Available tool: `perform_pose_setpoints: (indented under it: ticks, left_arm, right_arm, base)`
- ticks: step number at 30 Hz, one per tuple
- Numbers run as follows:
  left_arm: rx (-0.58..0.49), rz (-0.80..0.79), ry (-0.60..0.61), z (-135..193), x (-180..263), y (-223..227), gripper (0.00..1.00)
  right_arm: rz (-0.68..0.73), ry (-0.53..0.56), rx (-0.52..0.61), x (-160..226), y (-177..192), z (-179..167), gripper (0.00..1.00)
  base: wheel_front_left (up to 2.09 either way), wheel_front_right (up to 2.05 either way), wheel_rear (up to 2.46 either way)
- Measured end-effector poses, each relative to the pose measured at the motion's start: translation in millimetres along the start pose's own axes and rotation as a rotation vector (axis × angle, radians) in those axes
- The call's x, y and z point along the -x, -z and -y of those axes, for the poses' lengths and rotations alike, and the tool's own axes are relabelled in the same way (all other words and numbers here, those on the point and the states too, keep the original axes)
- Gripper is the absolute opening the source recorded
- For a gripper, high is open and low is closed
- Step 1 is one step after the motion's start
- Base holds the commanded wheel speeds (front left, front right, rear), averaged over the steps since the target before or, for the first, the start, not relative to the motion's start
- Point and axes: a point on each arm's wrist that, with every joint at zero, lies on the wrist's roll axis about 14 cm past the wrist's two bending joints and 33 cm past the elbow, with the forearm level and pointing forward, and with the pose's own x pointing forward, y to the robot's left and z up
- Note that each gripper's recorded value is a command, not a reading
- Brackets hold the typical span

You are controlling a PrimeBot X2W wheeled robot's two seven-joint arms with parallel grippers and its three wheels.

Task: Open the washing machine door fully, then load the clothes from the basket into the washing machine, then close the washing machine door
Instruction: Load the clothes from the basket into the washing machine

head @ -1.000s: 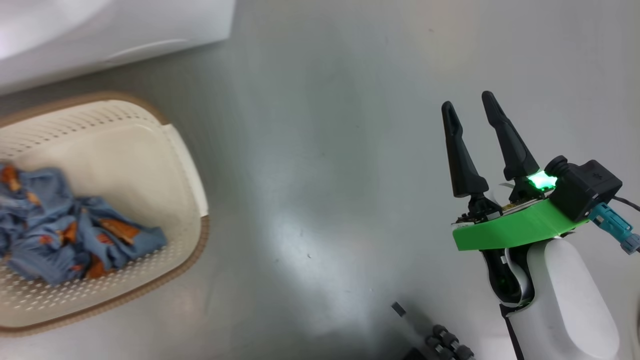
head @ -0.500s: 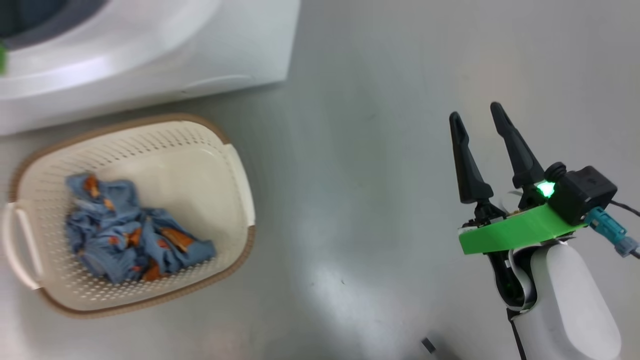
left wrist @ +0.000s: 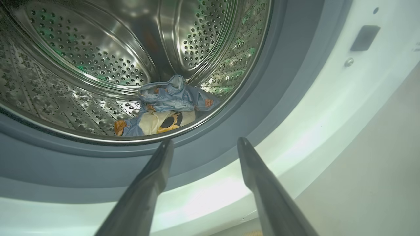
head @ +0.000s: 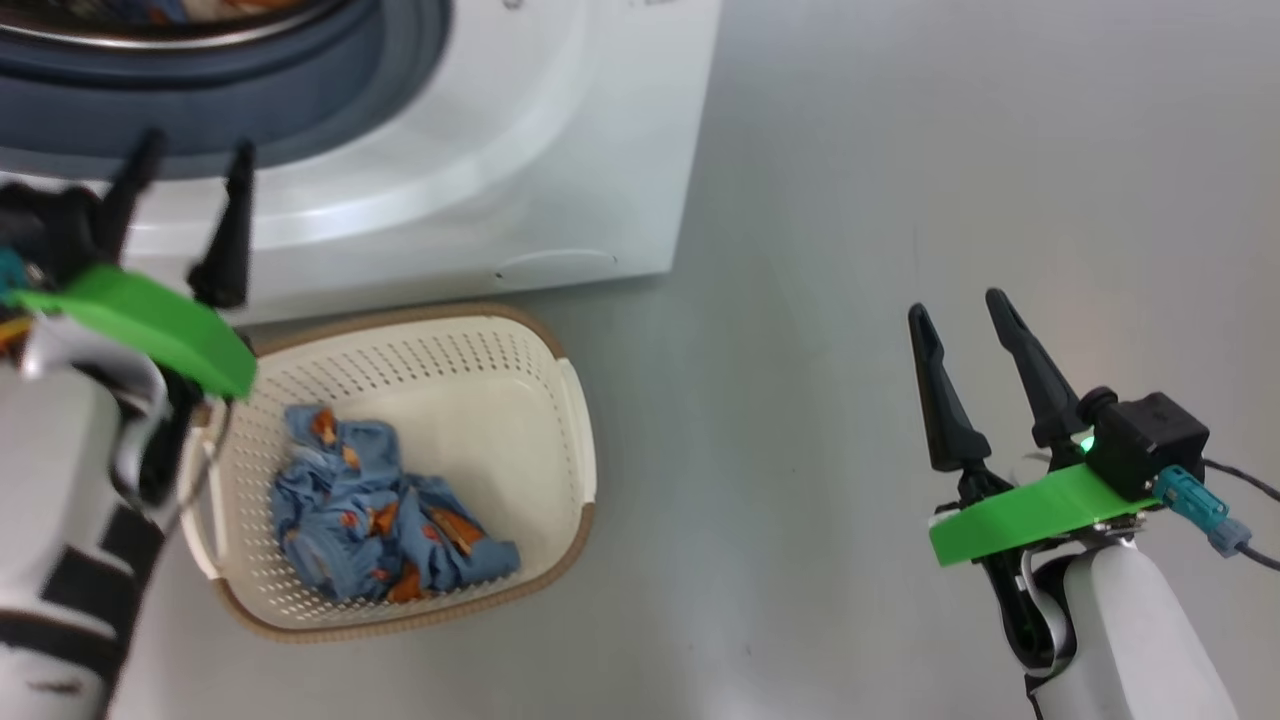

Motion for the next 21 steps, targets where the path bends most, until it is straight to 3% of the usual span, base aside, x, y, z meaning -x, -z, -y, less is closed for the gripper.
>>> perform_pose_setpoints:
  ticks: [21]
  left_arm:
    - [0.105,0.125,-0.223,12.8,178.2,-18.4,1.0]
  right_arm:
    - [0.107,-0.076,-0.033,56.2,-55.4,-40.2,1.0]
  base:
    - [0.0,0.0,0.0]
